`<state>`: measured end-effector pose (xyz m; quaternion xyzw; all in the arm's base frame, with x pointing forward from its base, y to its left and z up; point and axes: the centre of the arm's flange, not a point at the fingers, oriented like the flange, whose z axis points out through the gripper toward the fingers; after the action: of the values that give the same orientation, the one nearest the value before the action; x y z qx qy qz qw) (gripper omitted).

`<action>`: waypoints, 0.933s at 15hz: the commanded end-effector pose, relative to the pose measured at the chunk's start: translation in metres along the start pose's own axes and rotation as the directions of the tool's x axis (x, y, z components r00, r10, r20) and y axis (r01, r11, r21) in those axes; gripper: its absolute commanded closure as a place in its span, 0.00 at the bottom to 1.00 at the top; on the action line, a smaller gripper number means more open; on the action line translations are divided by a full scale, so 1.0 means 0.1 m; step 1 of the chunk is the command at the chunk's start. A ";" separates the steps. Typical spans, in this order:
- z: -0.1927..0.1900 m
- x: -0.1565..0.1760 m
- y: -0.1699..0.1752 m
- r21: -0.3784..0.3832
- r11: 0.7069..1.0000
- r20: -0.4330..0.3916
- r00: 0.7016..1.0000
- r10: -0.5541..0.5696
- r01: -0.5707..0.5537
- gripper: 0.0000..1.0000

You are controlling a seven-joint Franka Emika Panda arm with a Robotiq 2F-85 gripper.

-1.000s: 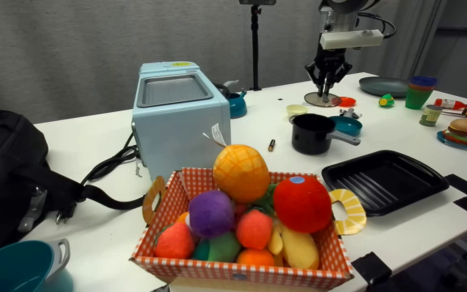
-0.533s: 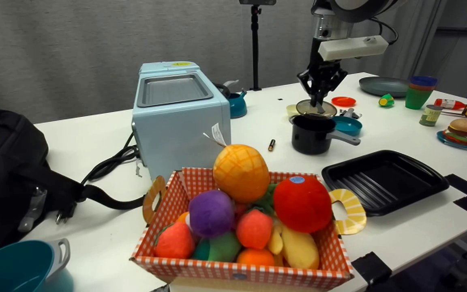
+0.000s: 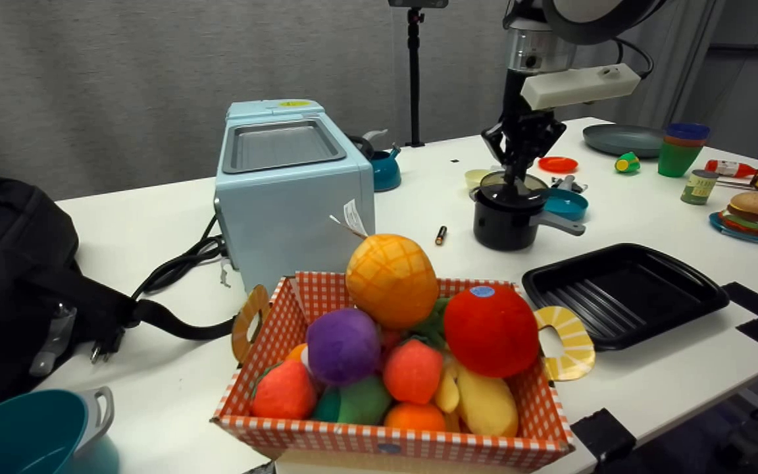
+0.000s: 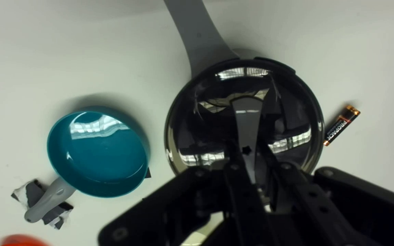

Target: Take the lid on the pan and put it on the pot

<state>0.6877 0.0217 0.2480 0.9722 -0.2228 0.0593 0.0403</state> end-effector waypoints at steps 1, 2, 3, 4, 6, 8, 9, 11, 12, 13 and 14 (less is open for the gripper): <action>-0.08 -0.01 0.02 -0.006 1.000 0.003 1.000 0.006 -0.006 0.96; -0.07 0.00 0.01 -0.007 1.000 0.010 1.000 0.006 -0.006 0.60; -0.07 0.01 0.01 -0.009 1.000 0.015 1.000 0.006 -0.006 0.59; -0.06 0.01 0.01 -0.013 1.000 0.012 1.000 0.005 -0.005 0.54; -0.05 0.02 0.02 -0.018 1.000 0.008 1.000 0.005 -0.005 0.38; -0.05 0.02 0.05 -0.018 1.000 0.006 1.000 0.007 -0.007 0.23; -0.05 0.01 0.08 -0.017 1.000 0.006 1.000 0.007 -0.007 0.14; -0.07 -0.02 0.15 -0.019 1.000 0.006 1.000 0.009 -0.009 0.02; -0.08 -0.04 0.20 -0.025 1.000 0.011 1.000 0.010 -0.010 0.00; -0.07 -0.07 0.27 -0.032 0.999 0.015 1.000 0.011 -0.011 0.00; -0.06 -0.11 0.34 -0.045 0.999 0.022 1.000 0.008 -0.007 0.00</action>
<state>0.6853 0.0102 0.2470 0.9704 -0.2304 0.0561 0.0457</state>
